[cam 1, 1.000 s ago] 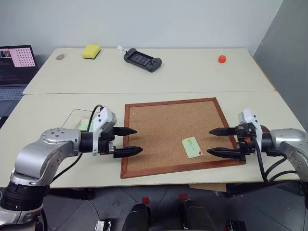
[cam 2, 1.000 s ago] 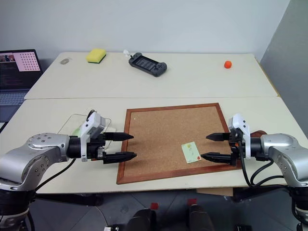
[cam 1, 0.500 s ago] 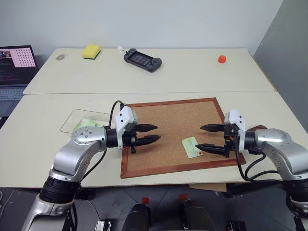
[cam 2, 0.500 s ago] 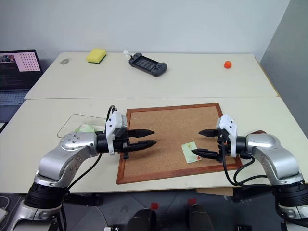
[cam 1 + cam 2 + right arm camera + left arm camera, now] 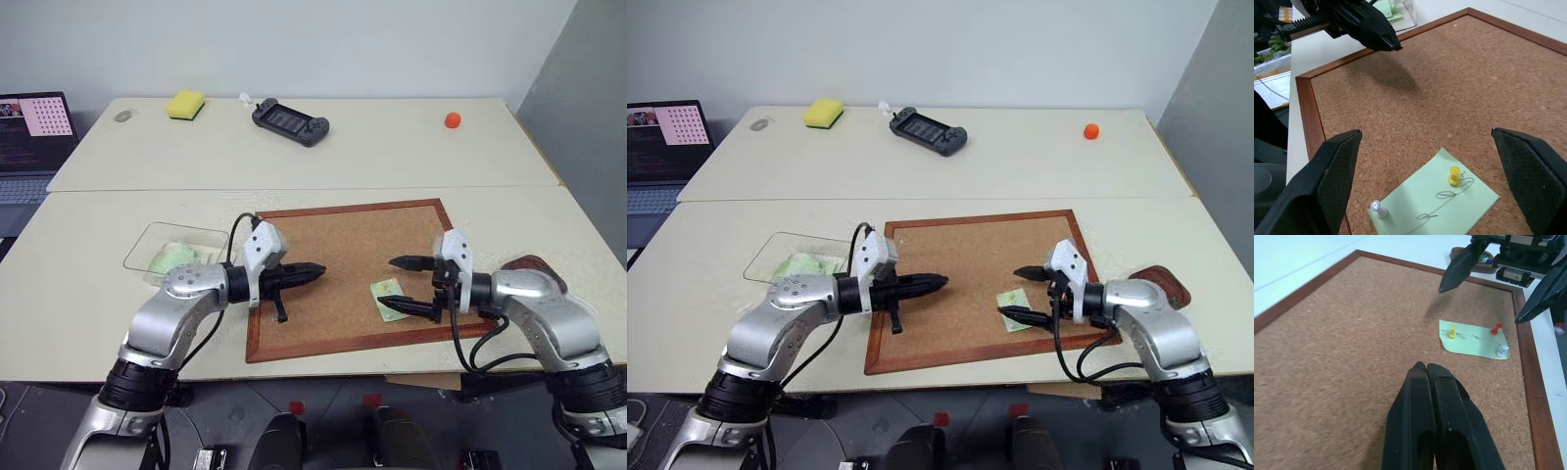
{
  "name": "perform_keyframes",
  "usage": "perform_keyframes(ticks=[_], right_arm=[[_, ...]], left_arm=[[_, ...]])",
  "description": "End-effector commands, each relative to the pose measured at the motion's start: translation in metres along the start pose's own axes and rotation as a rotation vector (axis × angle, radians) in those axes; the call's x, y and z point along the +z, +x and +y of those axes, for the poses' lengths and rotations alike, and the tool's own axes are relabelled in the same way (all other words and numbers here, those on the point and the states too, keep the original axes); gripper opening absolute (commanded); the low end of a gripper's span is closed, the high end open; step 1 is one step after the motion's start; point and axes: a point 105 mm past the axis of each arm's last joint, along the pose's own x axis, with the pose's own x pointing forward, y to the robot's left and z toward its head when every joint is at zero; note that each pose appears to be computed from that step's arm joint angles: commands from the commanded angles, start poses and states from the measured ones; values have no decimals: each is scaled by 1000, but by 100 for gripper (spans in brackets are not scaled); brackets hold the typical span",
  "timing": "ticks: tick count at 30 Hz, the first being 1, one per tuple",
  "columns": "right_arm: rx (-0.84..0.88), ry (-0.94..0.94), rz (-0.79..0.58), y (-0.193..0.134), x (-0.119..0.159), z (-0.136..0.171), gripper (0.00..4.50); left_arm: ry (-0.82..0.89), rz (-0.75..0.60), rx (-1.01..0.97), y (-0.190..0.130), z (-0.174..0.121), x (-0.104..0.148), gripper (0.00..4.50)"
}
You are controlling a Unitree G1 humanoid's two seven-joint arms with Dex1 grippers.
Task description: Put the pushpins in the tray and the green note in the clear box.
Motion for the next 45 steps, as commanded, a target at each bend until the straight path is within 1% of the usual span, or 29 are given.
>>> perform_keyframes(ticks=[1, 4, 11, 17, 18, 20, 21, 23, 25, 37, 38, 43, 45], right_arm=[[-9, -59, -26, 7, 7, -3, 450], [-13, -61, -33, 10, 6, -5, 450], [-31, -66, -45, 15, 5, -9, 450], [-31, -69, -42, 20, -1, -10, 450], [-32, -70, -41, 21, -3, -11, 414], [-37, -74, -39, 23, -5, -13, 396], [-40, -77, -38, 24, -5, -15, 363], [-44, -85, -34, 24, -7, -16, 329], [-48, -85, -34, 24, -9, -18, 275], [-64, -85, -30, 21, -14, -22, 14], [-67, -85, -28, 21, -15, -23, 3], [-97, -94, -29, 19, -15, -26, 3], [-99, -83, -57, 18, -10, -27, 3]], left_arm=[[9, 38, 3, 9, -3, -12, 3], [-11, 71, -1, 15, -4, -24, 3], [-35, 140, -52, 20, -15, -40, 3], [-45, 153, -67, 19, -19, -42, 3], [-46, 154, -69, 18, -20, -42, 0], [-44, 156, -73, 18, -21, -41, 0], [-44, 156, -74, 17, -21, -41, 0], [-42, 159, -76, 16, -22, -41, 0], [-42, 163, -77, 15, -22, -42, 0], [-37, 169, -90, 13, -26, -41, 0], [-36, 169, -91, 14, -26, -41, 0], [-34, 169, -90, 14, -25, -40, 0], [-33, 175, -87, 14, -24, -42, 0]])
